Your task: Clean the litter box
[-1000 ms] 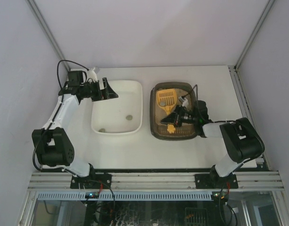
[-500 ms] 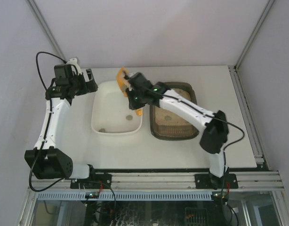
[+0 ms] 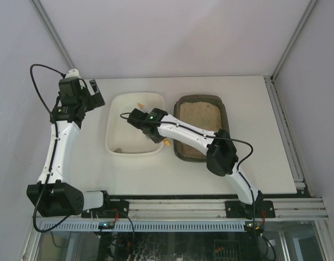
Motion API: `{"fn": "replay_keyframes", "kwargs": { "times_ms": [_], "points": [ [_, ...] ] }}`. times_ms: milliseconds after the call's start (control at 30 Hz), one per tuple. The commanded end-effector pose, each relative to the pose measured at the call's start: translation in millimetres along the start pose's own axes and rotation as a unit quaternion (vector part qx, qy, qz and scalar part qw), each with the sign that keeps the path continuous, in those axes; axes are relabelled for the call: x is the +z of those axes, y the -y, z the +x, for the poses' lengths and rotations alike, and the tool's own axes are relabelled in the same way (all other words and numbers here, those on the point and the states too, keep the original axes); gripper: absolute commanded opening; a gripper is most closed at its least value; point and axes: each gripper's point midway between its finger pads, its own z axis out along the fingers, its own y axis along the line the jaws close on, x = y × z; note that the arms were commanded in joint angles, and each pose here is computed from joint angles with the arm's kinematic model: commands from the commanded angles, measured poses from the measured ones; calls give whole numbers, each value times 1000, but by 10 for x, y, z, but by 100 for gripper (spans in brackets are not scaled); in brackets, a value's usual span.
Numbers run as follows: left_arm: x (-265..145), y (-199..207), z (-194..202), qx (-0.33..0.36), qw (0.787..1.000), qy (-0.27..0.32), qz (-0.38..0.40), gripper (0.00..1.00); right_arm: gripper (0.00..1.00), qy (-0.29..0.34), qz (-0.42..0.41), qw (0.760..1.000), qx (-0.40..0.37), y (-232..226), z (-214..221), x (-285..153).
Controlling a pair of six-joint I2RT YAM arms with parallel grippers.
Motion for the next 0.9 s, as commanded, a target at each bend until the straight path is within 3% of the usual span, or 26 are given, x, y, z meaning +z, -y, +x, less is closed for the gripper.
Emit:
{"fn": "replay_keyframes", "kwargs": {
  "times_ms": [0,133,233,300,467,600,700,800,867],
  "points": [
    [-65,-24,-145,-13,999,36,-2,100,0,87,43,995,10,330,-299,-445],
    [-66,-44,-178,-15,999,42,-8,100,0,73,44,994,-63,182,-221,-407],
    [-76,-51,-193,-16,999,46,-10,100,0,97,124,983,-95,287,-252,-469],
    [-72,-45,-192,-16,999,46,-8,100,0,110,95,981,-127,136,-217,-471],
    [-105,9,-233,-13,998,55,8,100,0,117,146,976,-112,327,-207,-554],
    [-125,111,-266,0,998,55,38,100,0,144,108,983,-38,449,-249,-728],
    [-124,388,-260,43,992,36,114,98,0,170,49,983,39,552,-199,-900],
    [-190,901,-207,122,958,6,261,100,0,161,-25,981,107,665,16,-1005],
    [-192,1238,-166,172,924,-21,340,100,0,129,-135,969,162,583,200,-1039]
  ]
}}
